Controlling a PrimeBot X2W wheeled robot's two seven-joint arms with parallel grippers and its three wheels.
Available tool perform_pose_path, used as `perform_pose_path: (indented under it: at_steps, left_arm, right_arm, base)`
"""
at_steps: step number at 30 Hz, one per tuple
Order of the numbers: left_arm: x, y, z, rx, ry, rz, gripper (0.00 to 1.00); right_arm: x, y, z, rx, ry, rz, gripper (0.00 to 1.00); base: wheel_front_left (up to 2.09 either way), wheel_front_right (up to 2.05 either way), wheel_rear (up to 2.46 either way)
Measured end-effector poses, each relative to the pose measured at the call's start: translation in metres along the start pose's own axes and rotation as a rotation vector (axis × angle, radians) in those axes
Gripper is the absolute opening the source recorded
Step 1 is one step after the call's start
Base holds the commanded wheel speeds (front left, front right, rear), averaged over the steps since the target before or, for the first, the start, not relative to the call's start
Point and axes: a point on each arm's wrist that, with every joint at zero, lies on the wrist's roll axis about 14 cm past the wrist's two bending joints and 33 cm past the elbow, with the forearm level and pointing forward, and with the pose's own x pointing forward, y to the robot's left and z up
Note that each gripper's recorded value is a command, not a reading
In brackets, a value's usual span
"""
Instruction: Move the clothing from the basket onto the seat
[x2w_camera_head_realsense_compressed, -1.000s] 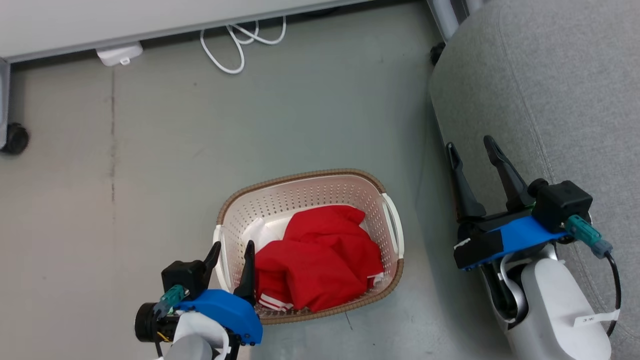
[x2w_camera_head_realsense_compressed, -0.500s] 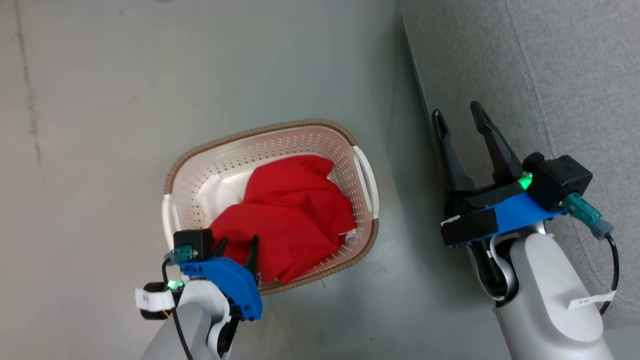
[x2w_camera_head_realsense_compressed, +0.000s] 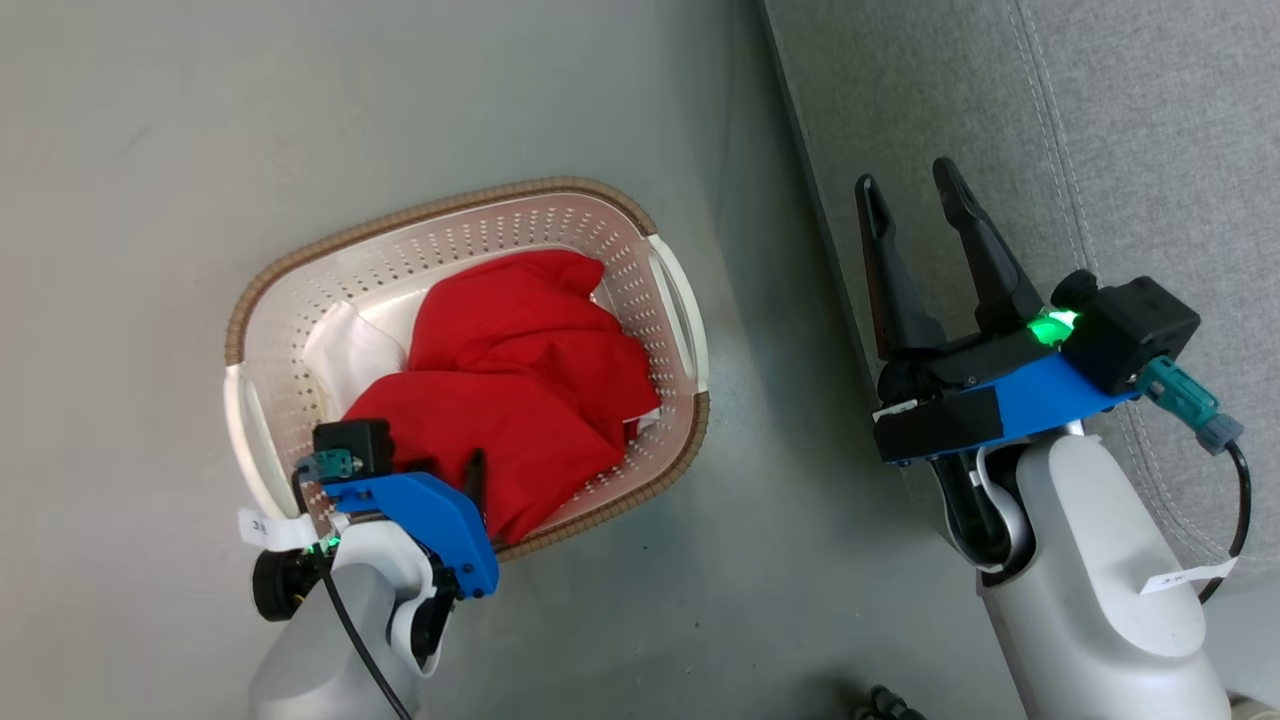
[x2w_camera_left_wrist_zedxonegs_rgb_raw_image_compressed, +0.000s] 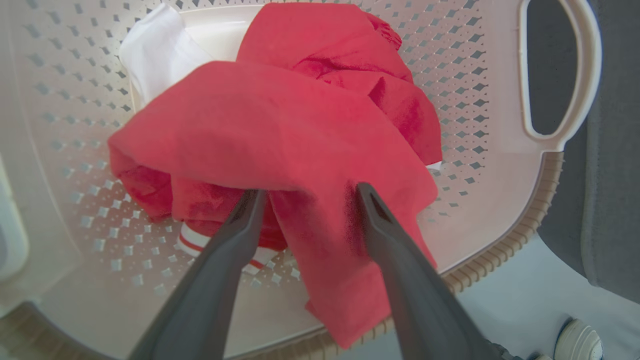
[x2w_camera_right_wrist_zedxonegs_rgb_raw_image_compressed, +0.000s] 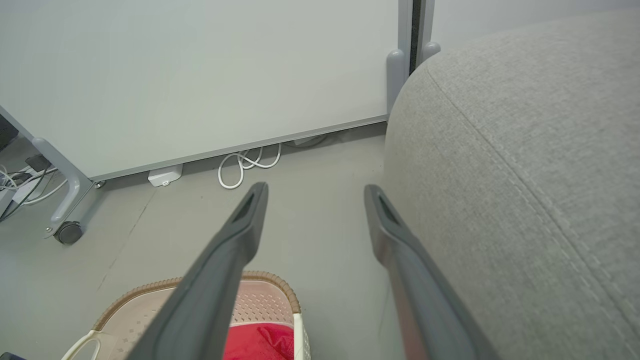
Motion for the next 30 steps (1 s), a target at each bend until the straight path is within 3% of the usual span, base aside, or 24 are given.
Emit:
perform_pose_path:
  at_steps: [8, 9, 10, 11, 30]
  left_arm:
    - [0.017, 0.005, -0.003, -0.047, 0.039, 0.018, 1.00]
    - [0.018, 0.006, -0.003, -0.046, 0.040, 0.025, 0.87]
    - [0.019, 0.006, -0.004, -0.041, 0.045, 0.027, 0.14]
    - [0.020, 0.007, -0.005, -0.039, 0.054, 0.028, 0.00]
    - [0.011, 0.005, 0.003, 0.023, 0.023, 0.016, 0.00]
  right_arm:
    - [0.002, -0.008, -0.004, -0.005, 0.003, -0.016, 1.00]
    - [0.002, -0.008, -0.005, -0.006, 0.005, -0.016, 1.00]
    - [0.002, -0.009, -0.005, -0.006, 0.006, -0.017, 1.00]
    - [0.002, -0.009, -0.006, -0.007, 0.007, -0.017, 1.00]
    - [0.004, 0.000, -0.002, -0.012, 0.002, 0.007, 1.00]
  base:
    - [0.00, 0.00, 0.00]
    - [0.00, 0.00, 0.00]
    - [0.00, 0.00, 0.00]
    - [0.00, 0.00, 0.00]
    - [0.00, 0.00, 0.00]
